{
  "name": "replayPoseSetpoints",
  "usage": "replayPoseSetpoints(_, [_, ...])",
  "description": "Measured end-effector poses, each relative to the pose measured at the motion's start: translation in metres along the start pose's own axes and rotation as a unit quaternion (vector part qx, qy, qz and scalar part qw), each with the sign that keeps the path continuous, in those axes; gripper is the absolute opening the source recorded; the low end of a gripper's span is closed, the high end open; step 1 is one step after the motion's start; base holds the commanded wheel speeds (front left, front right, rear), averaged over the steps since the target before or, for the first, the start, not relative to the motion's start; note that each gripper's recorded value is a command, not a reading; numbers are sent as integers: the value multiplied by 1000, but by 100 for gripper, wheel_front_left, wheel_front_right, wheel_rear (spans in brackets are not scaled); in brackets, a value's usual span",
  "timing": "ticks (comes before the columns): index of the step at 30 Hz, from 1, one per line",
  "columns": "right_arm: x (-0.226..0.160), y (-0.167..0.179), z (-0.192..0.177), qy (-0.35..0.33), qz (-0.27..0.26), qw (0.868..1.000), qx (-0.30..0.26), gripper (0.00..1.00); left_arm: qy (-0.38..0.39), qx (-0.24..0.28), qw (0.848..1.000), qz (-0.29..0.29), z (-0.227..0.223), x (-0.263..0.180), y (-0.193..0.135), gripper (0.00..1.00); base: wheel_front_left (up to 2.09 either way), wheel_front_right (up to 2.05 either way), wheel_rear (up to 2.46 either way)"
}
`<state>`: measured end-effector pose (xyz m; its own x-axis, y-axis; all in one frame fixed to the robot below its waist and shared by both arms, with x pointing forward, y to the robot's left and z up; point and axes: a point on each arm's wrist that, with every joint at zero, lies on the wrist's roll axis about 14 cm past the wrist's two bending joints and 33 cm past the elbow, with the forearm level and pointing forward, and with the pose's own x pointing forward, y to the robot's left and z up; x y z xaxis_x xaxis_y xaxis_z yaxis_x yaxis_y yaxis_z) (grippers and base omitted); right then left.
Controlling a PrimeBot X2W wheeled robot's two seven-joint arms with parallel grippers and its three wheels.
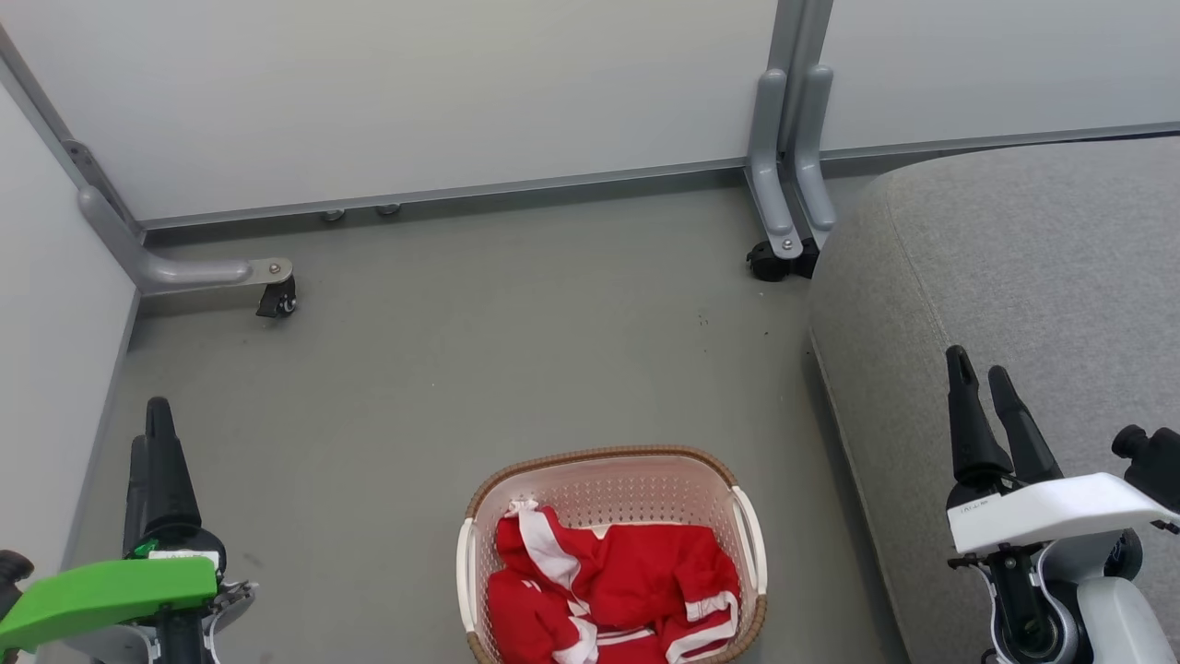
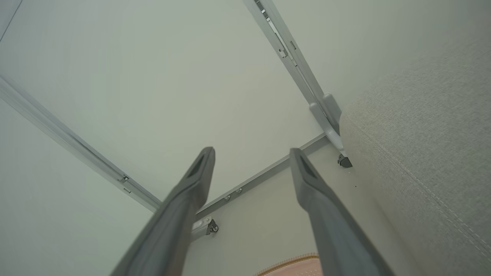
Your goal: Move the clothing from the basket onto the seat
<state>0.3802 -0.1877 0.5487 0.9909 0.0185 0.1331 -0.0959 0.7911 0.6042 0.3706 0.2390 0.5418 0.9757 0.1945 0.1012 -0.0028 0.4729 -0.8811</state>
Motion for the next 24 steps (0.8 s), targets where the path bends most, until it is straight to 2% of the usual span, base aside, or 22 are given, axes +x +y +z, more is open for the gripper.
replayPoseSetpoints(11, [2, 13, 6, -14, 24, 996, -88, 100, 8, 138, 990, -30, -13, -5, -25, 100, 0, 0, 0])
replayPoseSetpoints(17, [1, 21, 9, -22, 38, 991, -130, 100, 21, 222, 974, -48, -29, -8, -35, 100, 0, 0, 0])
replayPoseSetpoints(24, [-2, 23, 7, -24, 45, 983, -177, 100, 39, 290, 954, -65, -49, -15, -40, 100, 0, 0, 0])
